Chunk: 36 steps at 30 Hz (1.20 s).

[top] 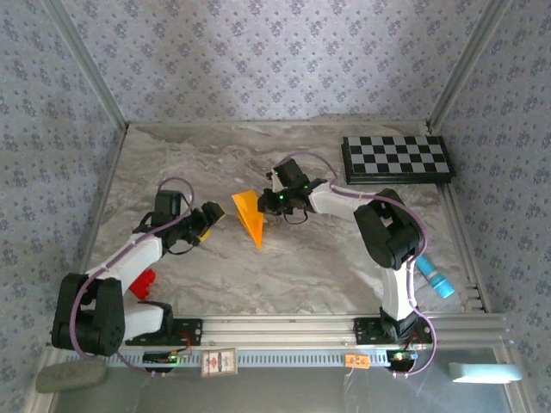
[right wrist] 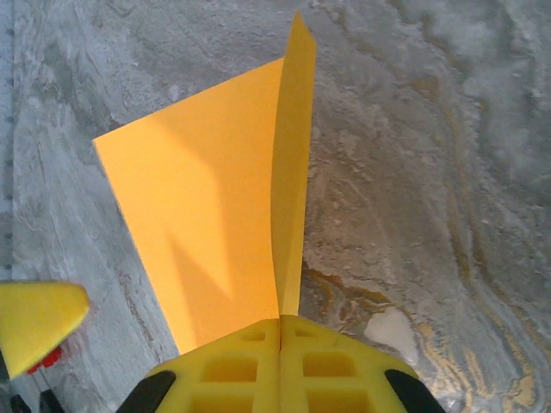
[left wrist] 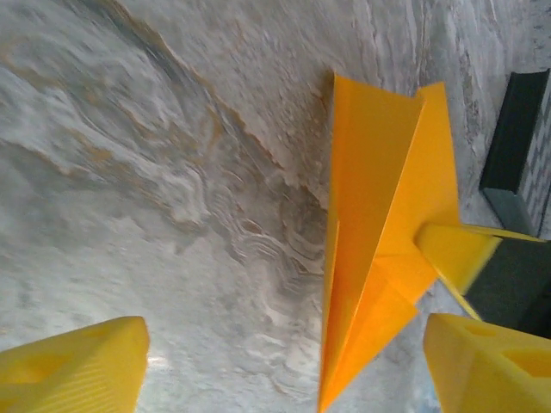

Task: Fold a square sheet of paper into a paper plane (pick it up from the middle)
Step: Turn over a paper plane at the center of the table.

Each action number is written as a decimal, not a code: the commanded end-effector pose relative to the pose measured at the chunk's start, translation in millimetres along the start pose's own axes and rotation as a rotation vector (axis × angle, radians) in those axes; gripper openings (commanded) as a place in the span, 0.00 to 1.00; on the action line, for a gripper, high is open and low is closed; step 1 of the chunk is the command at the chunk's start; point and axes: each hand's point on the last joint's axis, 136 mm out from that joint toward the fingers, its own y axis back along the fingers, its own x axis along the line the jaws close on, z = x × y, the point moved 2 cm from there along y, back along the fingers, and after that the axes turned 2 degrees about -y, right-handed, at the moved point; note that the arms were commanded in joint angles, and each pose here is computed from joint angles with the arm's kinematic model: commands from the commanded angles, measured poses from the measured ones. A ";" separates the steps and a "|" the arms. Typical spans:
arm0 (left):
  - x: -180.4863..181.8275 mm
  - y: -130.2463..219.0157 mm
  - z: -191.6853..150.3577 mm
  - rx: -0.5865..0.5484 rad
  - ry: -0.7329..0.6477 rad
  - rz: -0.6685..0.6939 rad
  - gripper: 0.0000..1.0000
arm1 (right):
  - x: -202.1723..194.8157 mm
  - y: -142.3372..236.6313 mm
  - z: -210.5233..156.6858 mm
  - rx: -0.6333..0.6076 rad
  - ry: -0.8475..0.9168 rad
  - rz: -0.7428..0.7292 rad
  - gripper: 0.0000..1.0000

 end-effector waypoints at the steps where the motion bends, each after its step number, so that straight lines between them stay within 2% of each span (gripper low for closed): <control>1: -15.2 -11.5 -5.5 0.006 -0.032 -0.052 0.73 | -2.7 -1.3 2.8 -0.014 -0.020 0.077 0.09; 5: -23.9 -27.7 -16.1 0.049 -0.067 -0.040 0.65 | -12.9 -1.8 -0.8 -0.012 -0.036 0.073 0.13; 8: -29.0 -39.9 -21.7 0.076 -0.083 -0.030 0.64 | -16.9 -0.9 1.8 -0.018 -0.049 0.069 0.16; 10: -31.0 -48.1 -25.1 0.095 -0.086 -0.023 0.62 | -30.6 -2.8 -9.0 0.001 -0.070 0.042 0.17; 15: -39.2 -61.1 -28.0 0.120 -0.096 -0.023 0.59 | -36.7 -1.0 -10.4 0.004 -0.078 0.045 0.17; 20: -36.6 -72.4 -25.4 0.128 -0.062 0.014 0.44 | -37.9 -1.7 -11.3 0.009 -0.079 0.046 0.13; 25: -47.2 -79.3 -23.7 0.136 -0.074 -0.026 0.43 | -38.9 -1.9 -12.4 0.015 -0.081 0.050 0.12; 29: -48.0 -81.4 -21.3 0.135 -0.085 -0.003 0.42 | -37.2 -2.8 -12.3 0.019 -0.081 0.058 0.12; 36: -44.1 -87.3 -17.8 0.138 -0.083 0.044 0.30 | -37.2 -1.4 -9.9 0.015 -0.086 0.058 0.11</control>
